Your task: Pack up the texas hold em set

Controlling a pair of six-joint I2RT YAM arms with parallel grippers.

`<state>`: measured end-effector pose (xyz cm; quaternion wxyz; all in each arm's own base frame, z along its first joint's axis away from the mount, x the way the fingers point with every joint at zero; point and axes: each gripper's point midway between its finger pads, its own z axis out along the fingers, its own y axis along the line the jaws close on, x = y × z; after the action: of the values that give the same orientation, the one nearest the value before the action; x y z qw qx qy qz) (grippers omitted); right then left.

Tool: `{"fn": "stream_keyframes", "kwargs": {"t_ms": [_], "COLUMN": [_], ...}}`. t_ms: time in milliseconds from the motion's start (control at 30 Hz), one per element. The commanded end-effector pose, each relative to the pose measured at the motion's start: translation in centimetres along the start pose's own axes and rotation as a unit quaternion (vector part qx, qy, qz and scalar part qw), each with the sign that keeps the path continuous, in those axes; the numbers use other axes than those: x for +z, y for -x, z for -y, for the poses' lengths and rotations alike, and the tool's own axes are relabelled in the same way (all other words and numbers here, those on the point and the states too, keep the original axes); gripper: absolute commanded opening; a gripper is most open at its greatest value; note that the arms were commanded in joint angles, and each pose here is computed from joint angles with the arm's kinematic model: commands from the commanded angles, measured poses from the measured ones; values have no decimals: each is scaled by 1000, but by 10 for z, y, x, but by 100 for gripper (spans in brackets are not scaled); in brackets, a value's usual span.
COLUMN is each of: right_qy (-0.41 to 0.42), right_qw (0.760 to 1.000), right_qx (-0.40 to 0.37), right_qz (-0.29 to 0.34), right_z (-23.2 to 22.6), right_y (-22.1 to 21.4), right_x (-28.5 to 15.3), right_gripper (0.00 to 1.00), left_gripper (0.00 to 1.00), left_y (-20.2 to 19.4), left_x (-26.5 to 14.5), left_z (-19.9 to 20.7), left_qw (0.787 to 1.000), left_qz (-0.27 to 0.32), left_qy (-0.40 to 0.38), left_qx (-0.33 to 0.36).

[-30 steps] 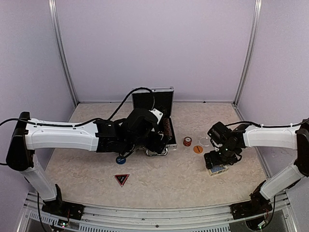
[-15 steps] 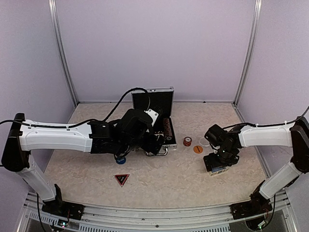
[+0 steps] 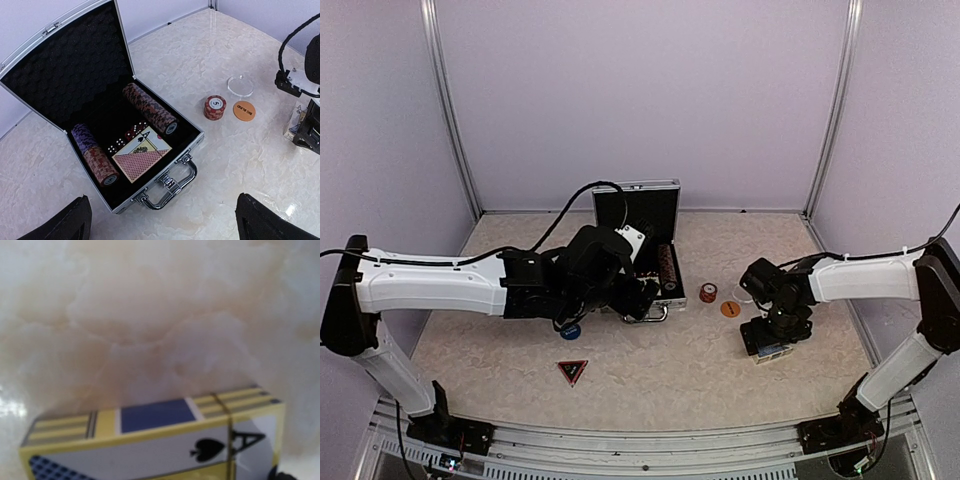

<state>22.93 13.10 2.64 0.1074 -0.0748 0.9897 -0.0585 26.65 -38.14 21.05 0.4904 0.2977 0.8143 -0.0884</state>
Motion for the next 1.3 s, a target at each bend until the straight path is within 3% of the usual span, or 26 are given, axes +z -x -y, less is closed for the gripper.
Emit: {"fn": "stream_keyframes", "kwargs": {"t_ms": [0, 267, 500, 633, 767, 967, 1267], "right_qy": [1, 42, 117, 113, 99, 84, 107], "right_qw": [1000, 999, 985, 975, 965, 953, 929], "right_qx": [-11, -10, 14, 48, 84, 118, 145], "right_qz": [-11, 15, 127, 185, 226, 265, 323], "right_z": [-4, -13, -19, -2, 15, 36, 54], "right_y": [-3, 5, 40, 53, 60, 60, 54], "right_x": [5, -13, -90, -131, -153, -170, -204], "right_gripper": [100, 100, 100, 100, 100, 100, 100], "left_gripper": [99, 99, 99, 99, 99, 99, 99], "left_y": [10, 15, 29, 35, 28, 16, -8], "left_x": [-6, -7, -5, 5, 30, 76, 136], "left_z": [2, 13, 56, 99, 148, 200, 245], "left_qw": [1000, 999, 993, 984, 969, 949, 933], "left_qz": [18, 25, 46, 49, 45, 45, 48], "left_qy": [-12, -36, -106, -157, -198, -242, -288], "left_qx": [-10, -11, 15, 67, 141, 198, 209]}}
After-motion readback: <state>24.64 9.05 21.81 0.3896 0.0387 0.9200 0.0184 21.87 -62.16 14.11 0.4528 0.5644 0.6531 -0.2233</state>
